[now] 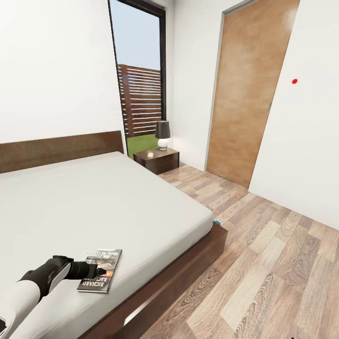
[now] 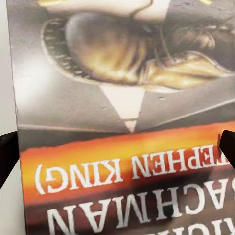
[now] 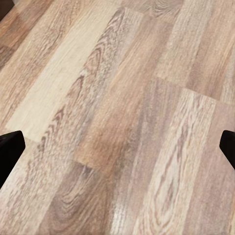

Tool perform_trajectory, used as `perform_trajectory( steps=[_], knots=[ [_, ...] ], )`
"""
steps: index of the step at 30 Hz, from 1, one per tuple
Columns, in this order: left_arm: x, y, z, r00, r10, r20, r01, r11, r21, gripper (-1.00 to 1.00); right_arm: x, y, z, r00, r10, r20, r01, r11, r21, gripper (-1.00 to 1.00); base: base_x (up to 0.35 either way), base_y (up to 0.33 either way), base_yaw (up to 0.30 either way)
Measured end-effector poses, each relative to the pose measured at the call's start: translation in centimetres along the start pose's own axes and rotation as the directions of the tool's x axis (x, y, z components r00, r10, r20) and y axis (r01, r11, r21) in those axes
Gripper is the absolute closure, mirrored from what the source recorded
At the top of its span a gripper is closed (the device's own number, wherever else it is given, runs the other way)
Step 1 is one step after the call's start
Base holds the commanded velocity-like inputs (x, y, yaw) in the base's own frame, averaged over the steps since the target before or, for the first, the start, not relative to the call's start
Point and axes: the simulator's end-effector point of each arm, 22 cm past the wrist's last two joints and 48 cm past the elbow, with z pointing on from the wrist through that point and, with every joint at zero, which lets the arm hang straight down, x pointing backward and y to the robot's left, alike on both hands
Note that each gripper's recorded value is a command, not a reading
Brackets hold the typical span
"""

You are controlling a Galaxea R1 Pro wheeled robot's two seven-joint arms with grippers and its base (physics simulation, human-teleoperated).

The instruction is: In the bedroom, move the book from the bed onto either nightstand, and place the two sandals side by side next to the bed.

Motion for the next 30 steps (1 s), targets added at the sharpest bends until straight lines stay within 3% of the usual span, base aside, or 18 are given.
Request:
perform_trajectory(
  steps=[30],
  knots=[
    [0.01,0.02,0.00,1.000,0.001,0.000,-0.001,1.000,-0.001,-1.00,0.00,0.02,0.00,1.000,0.000,0.000,0.000,1.000,0.000,-1.00,0.000,0.000,0.000]
  ],
)
